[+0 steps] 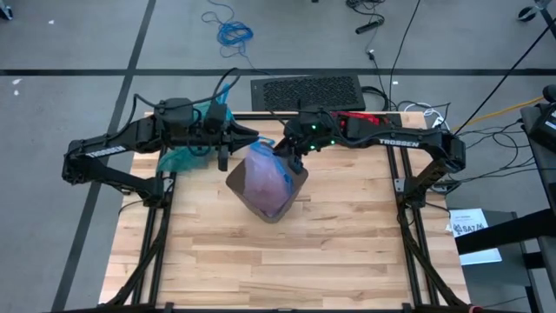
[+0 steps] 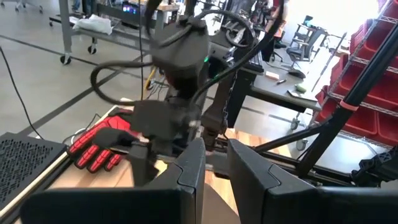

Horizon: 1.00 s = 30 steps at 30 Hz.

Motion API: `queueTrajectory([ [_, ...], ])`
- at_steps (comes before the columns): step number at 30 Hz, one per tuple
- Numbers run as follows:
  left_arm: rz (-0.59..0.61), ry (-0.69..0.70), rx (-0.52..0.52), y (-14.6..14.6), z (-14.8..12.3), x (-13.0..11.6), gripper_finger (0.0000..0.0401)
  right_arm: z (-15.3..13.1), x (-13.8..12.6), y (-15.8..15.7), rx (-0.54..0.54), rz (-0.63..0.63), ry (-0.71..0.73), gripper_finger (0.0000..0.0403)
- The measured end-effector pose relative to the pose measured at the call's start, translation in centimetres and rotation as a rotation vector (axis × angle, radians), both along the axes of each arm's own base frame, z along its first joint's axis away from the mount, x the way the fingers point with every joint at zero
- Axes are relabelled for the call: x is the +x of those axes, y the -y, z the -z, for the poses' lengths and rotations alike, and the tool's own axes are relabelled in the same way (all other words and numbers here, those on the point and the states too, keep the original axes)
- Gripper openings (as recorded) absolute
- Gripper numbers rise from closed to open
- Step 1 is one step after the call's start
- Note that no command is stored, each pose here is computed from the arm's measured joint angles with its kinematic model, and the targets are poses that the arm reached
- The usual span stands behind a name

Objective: Place trash/remove bag and relplace
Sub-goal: Insert a new pink trash bag into the black trash bin

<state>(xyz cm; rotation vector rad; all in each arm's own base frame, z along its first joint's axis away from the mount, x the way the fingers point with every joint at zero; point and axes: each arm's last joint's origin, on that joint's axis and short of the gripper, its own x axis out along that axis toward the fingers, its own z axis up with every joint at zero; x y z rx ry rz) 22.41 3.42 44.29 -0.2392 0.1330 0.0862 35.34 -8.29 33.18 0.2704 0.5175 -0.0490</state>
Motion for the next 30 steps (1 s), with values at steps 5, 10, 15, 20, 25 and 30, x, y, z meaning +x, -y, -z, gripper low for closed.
queueTrajectory([
  [5, 0.0, 0.0, 0.0, 0.0, 0.0, 0.0, 0.0066, -0.5, 0.1, -0.2, 0.012, 0.023, 0.043, 0.0007],
  [10, 0.001, -0.001, 0.001, 0.0, 0.0, 0.0, 0.0066, -1.2, -0.4, -0.2, 0.019, 0.089, 0.055, 0.0001],
  [15, 0.01, -0.002, 0.022, 0.0, 0.0, 0.0, 0.0065, -2.1, -1.0, -0.4, 0.011, 0.154, 0.071, 0.0],
  [20, 0.013, -0.035, 0.048, 0.1, -0.5, -0.3, 0.0045, -2.7, -1.4, -0.5, 0.06, 0.242, 0.095, 0.0],
  [25, 0.005, -0.096, 0.11, 0.0, -1.1, -0.1, 0.0005, -2.8, -1.4, -0.7, 0.094, 0.308, 0.107, 0.0],
  [30, -0.005, -0.131, 0.172, -0.1, -2.3, -0.1, 0.0002, -2.9, -1.3, -1.2, 0.101, 0.315, 0.118, 0.0],
])
